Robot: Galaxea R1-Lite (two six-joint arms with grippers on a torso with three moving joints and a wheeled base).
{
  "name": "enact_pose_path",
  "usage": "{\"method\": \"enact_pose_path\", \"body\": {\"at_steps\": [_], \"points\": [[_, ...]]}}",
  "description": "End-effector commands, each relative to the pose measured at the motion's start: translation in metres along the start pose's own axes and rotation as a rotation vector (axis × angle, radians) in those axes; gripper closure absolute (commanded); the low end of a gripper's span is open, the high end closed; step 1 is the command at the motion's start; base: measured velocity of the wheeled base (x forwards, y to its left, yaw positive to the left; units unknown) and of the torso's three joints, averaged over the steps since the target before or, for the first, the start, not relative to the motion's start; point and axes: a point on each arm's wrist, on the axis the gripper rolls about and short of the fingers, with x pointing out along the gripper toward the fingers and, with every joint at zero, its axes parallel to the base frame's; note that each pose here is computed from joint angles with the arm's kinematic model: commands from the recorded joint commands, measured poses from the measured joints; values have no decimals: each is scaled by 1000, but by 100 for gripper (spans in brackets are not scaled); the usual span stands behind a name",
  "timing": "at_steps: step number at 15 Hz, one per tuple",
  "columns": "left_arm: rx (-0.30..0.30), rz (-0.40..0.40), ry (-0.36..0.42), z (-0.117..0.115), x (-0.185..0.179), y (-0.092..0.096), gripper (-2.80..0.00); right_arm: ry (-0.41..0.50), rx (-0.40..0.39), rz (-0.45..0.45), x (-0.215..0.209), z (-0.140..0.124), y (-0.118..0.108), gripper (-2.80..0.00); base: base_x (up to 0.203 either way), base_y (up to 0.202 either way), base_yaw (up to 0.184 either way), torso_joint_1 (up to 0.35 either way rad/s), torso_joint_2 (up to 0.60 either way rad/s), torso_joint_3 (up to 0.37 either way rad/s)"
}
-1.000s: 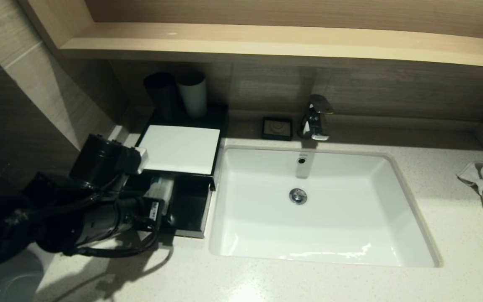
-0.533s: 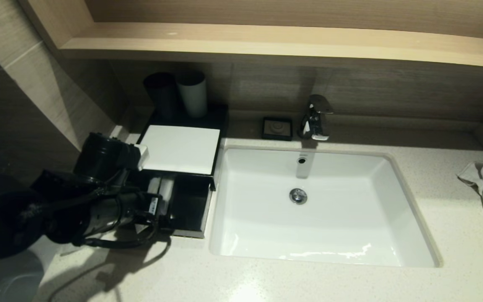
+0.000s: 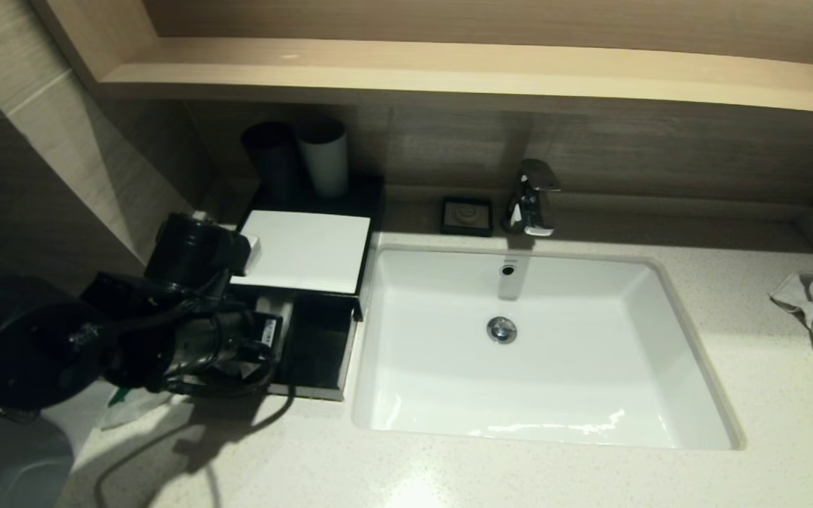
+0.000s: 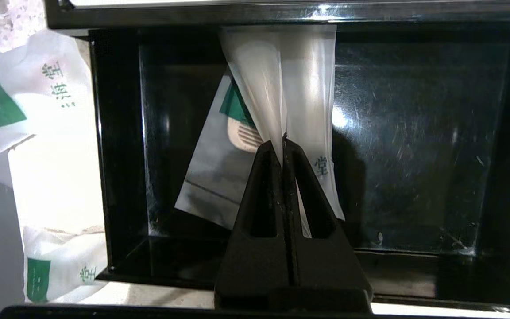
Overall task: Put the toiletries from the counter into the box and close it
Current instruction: Place the bathroom toiletry into the drawer
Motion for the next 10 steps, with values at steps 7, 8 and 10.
{"method": "enact_pose_path", "body": {"at_steps": [7,8,10], "points": [[0,27,21,3,16,1,0,0,-1,0,0,0,0,0,0,0,0,0,0,0],[-2,40,23,4,19,2,0,0,-1,0,0,0,0,0,0,0,0,0,0,0],[15,68,25,5,23,4,0,0,-1,0,0,0,0,0,0,0,0,0,0,0]]}}
